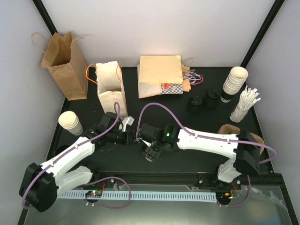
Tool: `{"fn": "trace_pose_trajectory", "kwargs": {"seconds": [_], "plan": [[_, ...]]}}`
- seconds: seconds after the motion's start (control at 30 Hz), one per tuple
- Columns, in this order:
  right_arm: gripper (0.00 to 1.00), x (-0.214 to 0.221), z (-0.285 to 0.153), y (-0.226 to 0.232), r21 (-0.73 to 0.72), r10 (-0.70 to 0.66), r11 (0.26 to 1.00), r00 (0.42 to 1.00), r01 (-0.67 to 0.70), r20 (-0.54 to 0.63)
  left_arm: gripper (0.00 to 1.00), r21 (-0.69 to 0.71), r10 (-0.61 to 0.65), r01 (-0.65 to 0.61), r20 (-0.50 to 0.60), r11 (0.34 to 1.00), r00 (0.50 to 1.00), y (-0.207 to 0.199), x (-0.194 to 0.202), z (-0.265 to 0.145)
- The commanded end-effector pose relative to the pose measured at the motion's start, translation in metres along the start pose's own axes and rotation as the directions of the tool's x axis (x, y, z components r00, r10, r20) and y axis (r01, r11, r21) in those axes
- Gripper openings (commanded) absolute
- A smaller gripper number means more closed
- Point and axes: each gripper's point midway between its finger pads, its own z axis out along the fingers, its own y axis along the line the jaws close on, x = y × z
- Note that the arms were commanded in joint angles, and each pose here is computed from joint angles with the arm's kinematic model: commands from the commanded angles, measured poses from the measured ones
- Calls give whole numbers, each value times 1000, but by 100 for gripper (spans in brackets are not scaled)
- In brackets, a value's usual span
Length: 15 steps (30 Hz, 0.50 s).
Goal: Pack the takeout coffee
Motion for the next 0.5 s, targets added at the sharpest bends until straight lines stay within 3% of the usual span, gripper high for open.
{"fn": "trace_pose_trajectory", "kwargs": {"seconds": [0.0, 0.17, 0.47], "plan": [[78, 5, 1, 2, 4, -24, 1000, 1000, 24, -7, 53, 52, -2, 3, -10, 999, 1000, -4, -1, 5], [78, 5, 3, 2, 5, -28, 1000, 1000, 28, -11, 46, 94, -4, 9, -53, 996, 999, -2, 10, 12], [77, 6, 5, 3, 6, -31, 1000, 999, 31, -20, 47, 176, 28, -19, -47, 984, 998, -13, 14, 10]]}}
